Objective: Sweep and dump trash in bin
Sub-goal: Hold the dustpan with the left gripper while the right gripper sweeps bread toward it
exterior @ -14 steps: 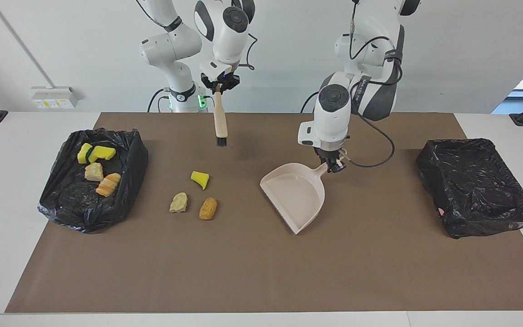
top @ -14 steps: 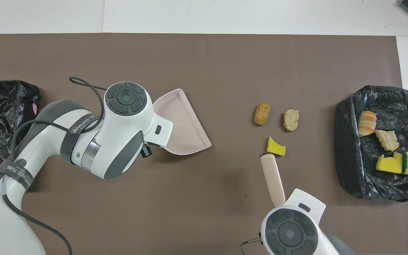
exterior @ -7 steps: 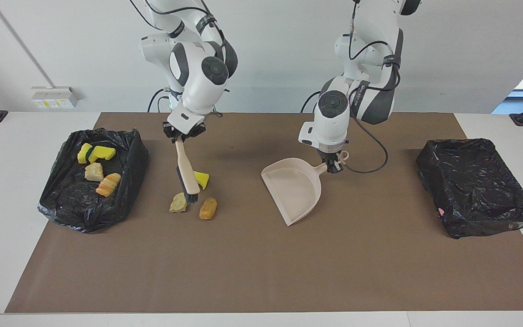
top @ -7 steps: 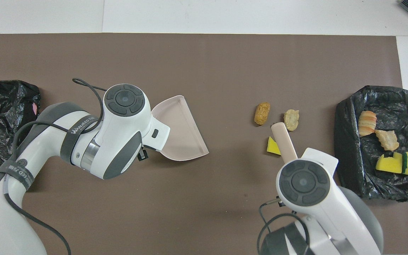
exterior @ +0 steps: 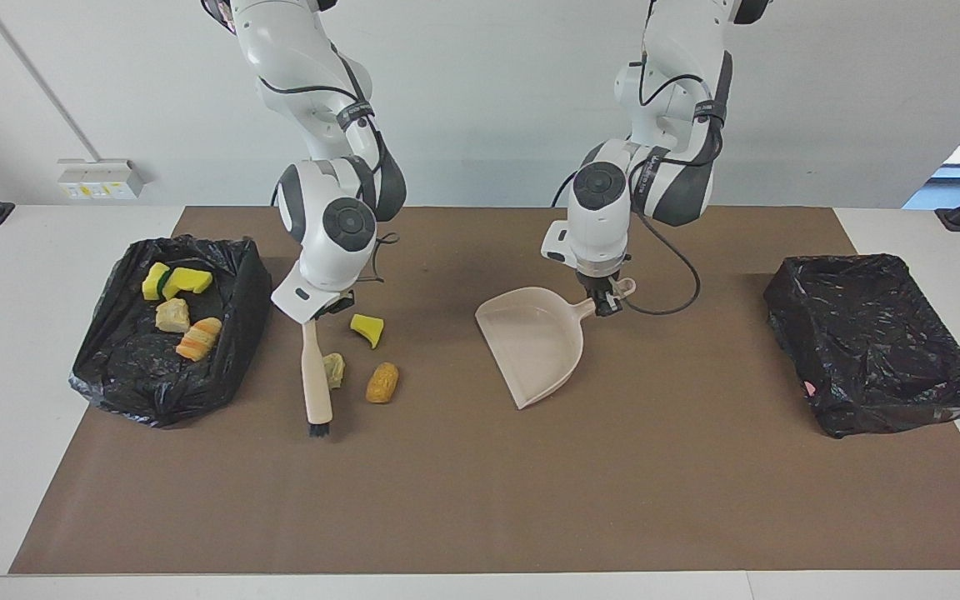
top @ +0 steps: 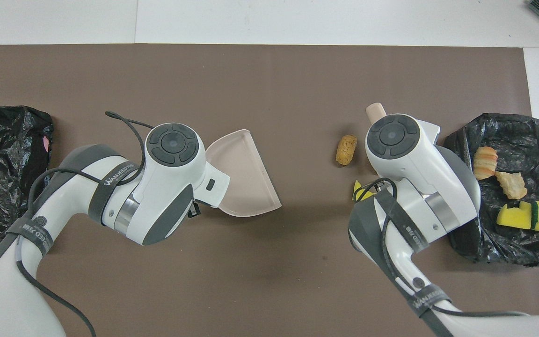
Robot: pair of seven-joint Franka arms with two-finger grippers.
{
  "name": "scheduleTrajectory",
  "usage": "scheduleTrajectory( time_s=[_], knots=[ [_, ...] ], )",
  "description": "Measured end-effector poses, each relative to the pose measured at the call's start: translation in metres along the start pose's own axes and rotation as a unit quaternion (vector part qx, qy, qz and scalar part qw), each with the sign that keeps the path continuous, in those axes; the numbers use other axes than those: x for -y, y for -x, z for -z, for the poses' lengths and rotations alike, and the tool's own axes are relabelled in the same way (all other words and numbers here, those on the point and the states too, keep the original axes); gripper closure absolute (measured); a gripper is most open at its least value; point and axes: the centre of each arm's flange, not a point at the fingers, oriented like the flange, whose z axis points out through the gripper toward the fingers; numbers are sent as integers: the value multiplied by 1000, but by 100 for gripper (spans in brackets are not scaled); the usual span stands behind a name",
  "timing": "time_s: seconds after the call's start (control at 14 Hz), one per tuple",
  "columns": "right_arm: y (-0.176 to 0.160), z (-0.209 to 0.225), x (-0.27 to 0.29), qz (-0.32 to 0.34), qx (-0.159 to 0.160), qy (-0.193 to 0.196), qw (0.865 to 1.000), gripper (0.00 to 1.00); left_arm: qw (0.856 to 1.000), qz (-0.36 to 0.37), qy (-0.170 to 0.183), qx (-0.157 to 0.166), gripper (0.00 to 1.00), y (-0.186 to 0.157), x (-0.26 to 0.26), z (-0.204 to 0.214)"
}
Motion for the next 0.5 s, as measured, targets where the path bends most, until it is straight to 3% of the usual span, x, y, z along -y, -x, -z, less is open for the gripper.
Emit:
scheduleTrajectory(
  time_s=[0.21, 0.5],
  knots=[
    [4, -5, 19, -11, 12, -46, 999, 74, 1000, -12, -5, -1, 67, -7, -12, 2],
    [10, 13, 75, -11, 20, -157, 987, 74, 1000, -25, -9, -1, 67, -14, -24, 1]
  ],
)
